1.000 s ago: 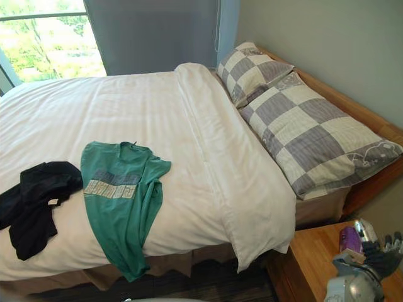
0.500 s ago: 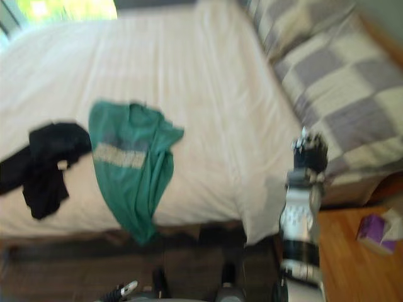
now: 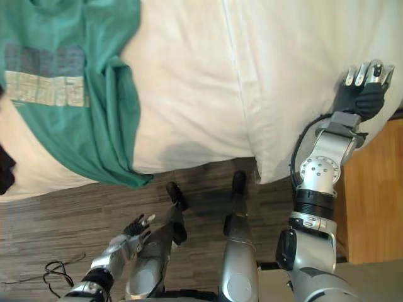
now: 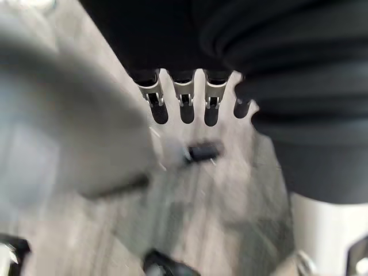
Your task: Tidy the bed and pick cloth on bed and put in laundry
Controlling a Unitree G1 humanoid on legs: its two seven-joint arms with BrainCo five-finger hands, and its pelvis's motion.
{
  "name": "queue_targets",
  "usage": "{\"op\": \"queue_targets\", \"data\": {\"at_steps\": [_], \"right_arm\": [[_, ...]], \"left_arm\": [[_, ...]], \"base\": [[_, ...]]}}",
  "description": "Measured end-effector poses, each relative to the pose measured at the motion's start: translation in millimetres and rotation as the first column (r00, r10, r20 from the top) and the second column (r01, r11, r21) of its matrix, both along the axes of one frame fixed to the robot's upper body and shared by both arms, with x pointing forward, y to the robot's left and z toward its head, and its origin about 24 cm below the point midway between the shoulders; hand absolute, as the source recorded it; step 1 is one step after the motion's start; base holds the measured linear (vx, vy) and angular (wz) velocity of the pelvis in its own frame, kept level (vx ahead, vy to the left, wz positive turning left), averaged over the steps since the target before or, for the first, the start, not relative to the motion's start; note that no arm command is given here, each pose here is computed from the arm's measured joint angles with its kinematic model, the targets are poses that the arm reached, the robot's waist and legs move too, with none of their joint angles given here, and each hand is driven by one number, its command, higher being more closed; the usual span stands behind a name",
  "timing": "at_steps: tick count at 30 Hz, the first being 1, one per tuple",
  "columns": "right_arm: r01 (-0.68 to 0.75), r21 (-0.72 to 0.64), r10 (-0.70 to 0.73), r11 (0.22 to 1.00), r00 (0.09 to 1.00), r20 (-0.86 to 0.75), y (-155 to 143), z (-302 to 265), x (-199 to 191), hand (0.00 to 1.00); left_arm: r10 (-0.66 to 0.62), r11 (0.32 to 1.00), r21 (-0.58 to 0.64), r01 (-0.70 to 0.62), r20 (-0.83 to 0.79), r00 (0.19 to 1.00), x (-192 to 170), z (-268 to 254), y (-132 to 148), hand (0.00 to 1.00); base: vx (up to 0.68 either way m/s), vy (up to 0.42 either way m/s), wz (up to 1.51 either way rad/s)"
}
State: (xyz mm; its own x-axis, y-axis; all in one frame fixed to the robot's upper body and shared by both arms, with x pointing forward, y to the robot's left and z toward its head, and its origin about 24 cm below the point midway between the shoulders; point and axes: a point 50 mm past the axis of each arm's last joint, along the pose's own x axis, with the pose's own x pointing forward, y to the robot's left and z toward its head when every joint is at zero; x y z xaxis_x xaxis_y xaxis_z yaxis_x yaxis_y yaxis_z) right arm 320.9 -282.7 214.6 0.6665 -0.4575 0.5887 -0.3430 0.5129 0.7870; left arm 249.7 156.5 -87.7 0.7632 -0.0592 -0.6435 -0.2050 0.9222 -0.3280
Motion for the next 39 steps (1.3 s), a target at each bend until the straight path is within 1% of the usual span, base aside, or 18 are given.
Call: {"op": "queue_targets", "data": {"at_steps": [4, 6, 7, 9, 14, 15, 18, 19, 20, 23, 24, 26, 27, 30, 31, 33, 36, 39], "right_arm": [[-0.032, 0.002, 0.032, 0.999, 0.998, -0.063, 12, -53, -8, 1.00], [-0.037, 0.088, 0.059, 0.995, 0.964, -0.261, 11, -127, -22, 1.00], [-0.027, 0.126, 0.065, 0.992, 0.948, -0.313, 12, -147, -29, 1.00], [0.008, 0.222, 0.097, 0.975, 0.883, -0.459, 18, -206, -58, 1.00], [0.021, 0.212, 0.099, 0.977, 0.836, -0.540, 15, -246, -97, 1.00], [0.008, 0.208, 0.111, 0.978, 0.825, -0.554, 16, -252, -103, 0.00], [-0.019, 0.197, 0.137, 0.980, 0.781, -0.609, 20, -264, -110, 0.00], [-0.032, 0.175, 0.141, 0.984, 0.740, -0.657, 22, -271, -115, 0.00], [-0.046, 0.139, 0.133, 0.989, 0.679, -0.722, 25, -280, -123, 0.00], [-0.167, -0.045, 0.032, 0.985, 0.429, -0.903, 32, -303, -150, 0.00], [-0.292, -0.153, -0.069, 0.944, 0.279, -0.958, 38, -316, -168, 0.00], [-0.424, -0.205, -0.149, 0.882, 0.161, -0.976, 49, -328, -185, 0.00], [-0.515, -0.214, -0.194, 0.830, 0.093, -0.976, 60, -336, -197, 0.00], [-0.669, -0.169, -0.225, 0.724, 0.002, -0.974, 85, -350, -217, 0.00], [-0.689, -0.164, -0.235, 0.706, -0.010, -0.972, 86, -351, -219, 0.00], [-0.735, -0.099, -0.242, 0.671, -0.090, -0.966, 86, -361, -232, 0.00], [-0.724, -0.025, -0.202, 0.689, -0.159, -0.966, 93, -368, -241, 0.00], [-0.701, 0.005, -0.231, 0.714, -0.241, -0.943, 73, -372, -259, 0.00]], "left_arm": [[-0.023, 0.999, -0.042, 0.026, 0.060, 0.998, 18, 15, -14, 0.00], [-0.014, 0.999, -0.050, 0.018, 0.068, 0.998, 22, 18, -13, 0.00], [-0.007, 0.998, -0.054, 0.010, 0.068, 0.998, 22, 19, -12, 0.00], [0.042, 0.995, -0.095, -0.036, 0.067, 0.997, 23, 19, -5, 0.00], [0.079, 0.988, -0.137, -0.069, 0.069, 0.995, 21, 16, -2, 0.00], [0.076, 0.988, -0.140, -0.066, 0.067, 0.995, 20, 14, -2, 0.00], [0.085, 0.987, -0.144, -0.077, 0.048, 0.995, 12, 7, -1, 0.00], [0.097, 0.985, -0.145, -0.092, 0.026, 0.995, 6, 1, 1, 0.00], [0.110, 0.984, -0.144, -0.108, 0.007, 0.994, -3, -6, 4, 0.00], [0.134, 0.981, -0.132, -0.141, -0.063, 0.989, -29, -23, 9, 0.00], [0.141, 0.980, -0.125, -0.152, -0.096, 0.985, -41, -30, 9, 0.00], [0.155, 0.980, -0.107, -0.168, -0.122, 0.980, -53, -36, 9, 0.00], [0.165, 0.979, -0.099, -0.180, -0.145, 0.976, -62, -41, 11, 0.00], [0.194, 0.975, -0.073, -0.212, -0.193, 0.962, -93, -53, 16, 0.00], [0.201, 0.974, -0.066, -0.217, -0.195, 0.960, -99, -55, 16, 0.00], [0.194, 0.979, -0.024, -0.201, -0.167, 0.967, -116, -57, 25, 0.00], [0.200, 0.980, 0.014, -0.200, -0.143, 0.969, -131, -58, 44, 0.00], [0.153, 0.988, 0.013, -0.153, -0.128, 0.980, -135, -60, 38, 0.00]], "base": [[0.04, -0.031, -0.20], [0.05, -0.037, -0.18], [0.05, -0.040, -0.31], [0.06, -0.029, -0.34], [0.05, -0.027, -0.26], [0.03, -0.023, -0.07], [0.02, -0.012, -0.07], [0.05, -0.012, -0.04], [0.07, -0.011, 0.03], [0.10, -0.007, 0.23], [0.14, -0.005, 0.50], [0.15, 0.011, 0.80], [0.17, 0.030, 0.96], [0.14, 0.058, 1.14], [0.11, 0.085, 0.93], [0.09, 0.100, 0.59], [0.06, 0.125, 0.25], [0.00, 0.302, 0.16]]}}
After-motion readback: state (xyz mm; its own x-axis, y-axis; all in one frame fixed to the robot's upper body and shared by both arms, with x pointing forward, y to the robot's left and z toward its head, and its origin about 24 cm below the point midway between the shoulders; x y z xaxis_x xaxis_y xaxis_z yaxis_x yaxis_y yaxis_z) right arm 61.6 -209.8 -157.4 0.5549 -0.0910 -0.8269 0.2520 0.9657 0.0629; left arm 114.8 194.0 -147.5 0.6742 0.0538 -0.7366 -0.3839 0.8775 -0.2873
